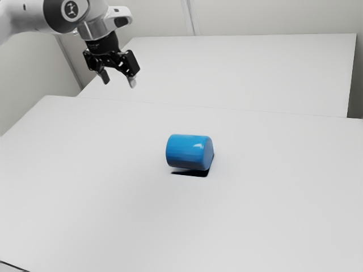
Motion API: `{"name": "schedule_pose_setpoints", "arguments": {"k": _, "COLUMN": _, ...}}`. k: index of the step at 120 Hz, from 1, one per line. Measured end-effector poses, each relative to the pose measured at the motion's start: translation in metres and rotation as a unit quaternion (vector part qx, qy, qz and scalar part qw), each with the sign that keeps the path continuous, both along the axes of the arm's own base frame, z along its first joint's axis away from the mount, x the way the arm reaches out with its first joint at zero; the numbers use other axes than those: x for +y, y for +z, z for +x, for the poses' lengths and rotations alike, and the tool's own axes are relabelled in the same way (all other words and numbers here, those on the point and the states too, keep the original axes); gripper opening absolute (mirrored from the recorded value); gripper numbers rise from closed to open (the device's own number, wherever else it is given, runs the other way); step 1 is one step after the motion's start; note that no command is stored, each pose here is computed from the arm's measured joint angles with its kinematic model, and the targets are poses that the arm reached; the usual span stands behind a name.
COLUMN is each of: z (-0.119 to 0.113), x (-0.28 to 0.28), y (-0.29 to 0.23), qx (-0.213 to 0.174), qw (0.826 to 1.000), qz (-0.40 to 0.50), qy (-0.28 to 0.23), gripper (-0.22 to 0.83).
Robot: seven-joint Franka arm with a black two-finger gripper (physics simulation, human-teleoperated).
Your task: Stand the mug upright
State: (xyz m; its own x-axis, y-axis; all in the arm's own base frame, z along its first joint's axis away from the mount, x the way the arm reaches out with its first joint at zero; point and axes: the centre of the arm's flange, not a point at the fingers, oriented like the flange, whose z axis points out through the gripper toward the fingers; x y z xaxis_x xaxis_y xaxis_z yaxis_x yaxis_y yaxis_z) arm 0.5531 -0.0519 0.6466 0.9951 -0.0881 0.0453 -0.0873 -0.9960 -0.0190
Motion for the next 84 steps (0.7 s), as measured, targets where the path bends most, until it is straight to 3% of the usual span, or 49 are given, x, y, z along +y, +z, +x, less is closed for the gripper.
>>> {"name": "schedule_pose_setpoints", "arguments": {"k": 50, "z": -0.010, "x": 0.023, "y": -0.005, "qx": -0.003, "qw": 1.000, "qz": -0.008, "qy": 0.025, "gripper": 0.62}}
{"name": "schedule_pose_setpoints", "arguments": {"k": 84, "z": -0.006, "x": -0.003, "y": -0.075, "qx": 0.048, "qw": 0.997, "qz": -0.067, "qy": 0.015, "gripper": 0.62}}
